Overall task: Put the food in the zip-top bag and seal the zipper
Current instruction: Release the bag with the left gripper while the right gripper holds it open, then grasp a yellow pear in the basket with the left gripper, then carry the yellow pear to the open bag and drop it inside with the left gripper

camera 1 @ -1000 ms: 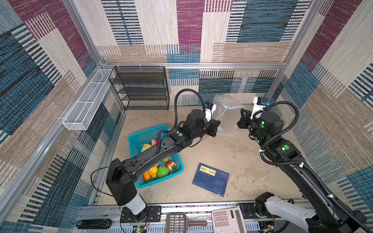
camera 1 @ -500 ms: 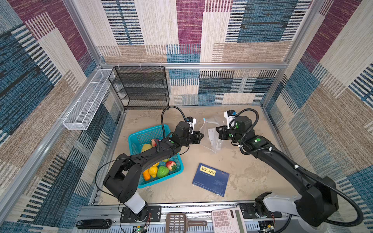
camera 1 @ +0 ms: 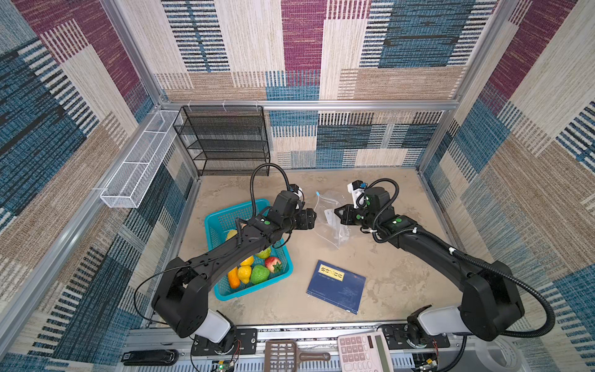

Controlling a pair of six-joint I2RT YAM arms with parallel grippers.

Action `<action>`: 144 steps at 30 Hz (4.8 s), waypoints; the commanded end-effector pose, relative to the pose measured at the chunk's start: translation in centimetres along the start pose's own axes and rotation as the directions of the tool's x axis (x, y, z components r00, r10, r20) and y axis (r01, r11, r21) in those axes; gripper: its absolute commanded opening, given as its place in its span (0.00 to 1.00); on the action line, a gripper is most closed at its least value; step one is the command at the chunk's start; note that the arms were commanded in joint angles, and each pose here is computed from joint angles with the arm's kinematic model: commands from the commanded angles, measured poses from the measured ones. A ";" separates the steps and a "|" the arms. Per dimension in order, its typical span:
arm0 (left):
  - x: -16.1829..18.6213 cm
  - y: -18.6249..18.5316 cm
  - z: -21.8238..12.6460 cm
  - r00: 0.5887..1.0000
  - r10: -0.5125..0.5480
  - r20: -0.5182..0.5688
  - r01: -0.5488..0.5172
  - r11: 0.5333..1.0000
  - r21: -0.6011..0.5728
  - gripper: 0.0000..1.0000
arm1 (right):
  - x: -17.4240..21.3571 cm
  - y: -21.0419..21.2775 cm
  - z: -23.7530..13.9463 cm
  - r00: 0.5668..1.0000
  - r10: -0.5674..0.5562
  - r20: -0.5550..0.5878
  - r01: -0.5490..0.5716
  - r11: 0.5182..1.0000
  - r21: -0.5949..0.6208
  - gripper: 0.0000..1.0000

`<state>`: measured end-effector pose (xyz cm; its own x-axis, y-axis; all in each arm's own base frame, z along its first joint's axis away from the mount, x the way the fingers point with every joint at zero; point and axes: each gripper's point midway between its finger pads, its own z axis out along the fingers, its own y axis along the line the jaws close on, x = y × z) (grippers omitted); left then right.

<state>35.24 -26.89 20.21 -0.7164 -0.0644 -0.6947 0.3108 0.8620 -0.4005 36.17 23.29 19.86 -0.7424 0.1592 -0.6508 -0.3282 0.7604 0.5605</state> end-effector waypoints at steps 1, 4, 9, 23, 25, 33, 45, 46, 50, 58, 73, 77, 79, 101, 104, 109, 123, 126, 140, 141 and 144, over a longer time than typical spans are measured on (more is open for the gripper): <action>0.9 0.9 -2.1 0.999 0.030 -0.027 -0.031 0.999 -0.040 0.79 | -1.0 0.7 0.4 0.999 0.014 0.032 -0.013 0.999 -0.036 0.00; 1.5 2.2 -4.6 1.000 0.028 -0.004 -0.028 0.996 -0.080 0.81 | -1.0 0.5 0.7 0.999 0.016 0.034 -0.014 0.999 -0.033 0.00; 3.3 6.9 -8.0 0.999 -0.010 0.032 0.017 0.977 -0.214 0.83 | -0.6 0.2 1.2 0.999 0.025 0.024 -0.024 0.999 -0.029 0.00; 11.6 18.0 -10.8 0.964 -0.264 -0.027 0.222 0.858 -0.463 0.81 | 0.7 -0.8 1.3 0.999 0.035 0.000 -0.035 0.999 -0.007 0.00; 11.7 18.8 -10.8 0.959 -0.282 -0.013 0.240 0.838 -0.490 0.79 | 0.8 -0.8 1.2 0.999 0.035 0.002 -0.035 0.999 -0.004 0.00; 13.0 21.0 -9.7 0.945 -0.327 -0.027 0.254 0.781 -0.571 0.78 | 0.6 -1.0 0.6 0.999 0.029 0.023 -0.029 1.000 0.012 0.00; 12.9 21.6 -7.2 0.941 -0.338 -0.016 0.272 0.785 -0.556 0.74 | 0.9 -1.0 0.6 0.999 0.034 0.019 -0.035 0.999 0.009 0.00; 12.8 21.5 -6.8 0.940 -0.341 -0.019 0.275 0.790 -0.549 0.73 | 0.9 -1.0 0.6 0.999 0.033 0.018 -0.033 0.999 0.009 0.00; 12.1 20.6 -5.3 0.933 -0.356 -0.044 0.287 0.816 -0.502 0.71 | 0.7 -1.0 0.5 0.999 0.031 0.021 -0.031 0.999 0.011 0.00; 10.6 20.6 -4.0 0.941 -0.334 -0.053 0.264 0.823 -0.503 0.71 | 0.9 -1.4 0.6 0.999 0.031 0.018 -0.031 0.999 0.030 0.00; 13.9 20.7 -6.5 0.929 -0.357 -0.098 0.255 0.808 -0.532 0.81 | 0.9 -1.6 1.1 1.000 0.026 0.008 -0.026 0.999 0.036 0.00; 13.6 20.4 -5.6 0.925 -0.368 -0.090 0.276 0.817 -0.507 0.81 | 0.9 -1.4 1.0 1.000 0.029 0.005 -0.029 0.999 0.030 0.00; 13.4 20.4 -5.0 0.923 -0.374 -0.093 0.282 0.820 -0.497 0.80 | 0.9 -1.4 0.9 1.000 0.029 0.006 -0.029 0.999 0.030 0.00; 12.4 20.7 -4.7 0.934 -0.351 -0.063 0.274 0.819 -0.504 0.44 | 1.1 -1.9 0.5 1.000 0.026 0.009 -0.027 0.998 0.056 0.00; 10.9 20.1 -5.7 0.945 -0.325 -0.035 0.267 0.829 -0.491 0.44 | 1.1 -1.8 0.5 1.000 0.025 0.012 -0.025 0.998 0.053 0.00; 7.8 18.1 -7.6 0.960 -0.279 0.008 0.254 0.865 -0.433 0.44 | 1.2 -1.8 0.5 1.000 0.026 0.009 -0.026 0.998 0.050 0.00; 1.5 3.3 -8.1 0.981 -0.176 0.084 0.168 0.982 0.091 0.44 | 1.4 -1.3 0.5 0.999 0.042 0.010 -0.042 0.999 0.016 0.00; 0.8 -0.5 -7.4 0.986 -0.147 0.081 0.130 0.974 0.184 0.44 | 1.4 -1.2 0.4 0.999 0.045 0.011 -0.045 0.999 0.010 0.00; 1.7 -7.5 0.4 0.994 -0.111 0.016 0.102 0.955 0.277 0.43 | 1.1 -0.4 -0.3 0.995 0.098 0.024 -0.097 0.995 -0.020 0.00; 1.8 -7.3 1.0 0.994 -0.109 0.020 0.100 0.960 0.260 0.43 | 1.0 -0.3 -0.4 0.994 0.102 0.028 -0.101 0.995 -0.020 0.00; 2.5 -6.4 3.1 0.994 -0.106 0.014 0.101 0.974 0.202 0.43 | 0.8 -0.2 -1.2 0.993 0.114 0.041 -0.113 0.993 -0.018 0.00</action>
<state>31.84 -33.90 18.89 -0.7690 -0.1141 -0.6290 0.3764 0.7145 -0.5898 34.91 22.68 19.02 -0.7627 0.2412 -0.6001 -0.2586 0.7368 0.6247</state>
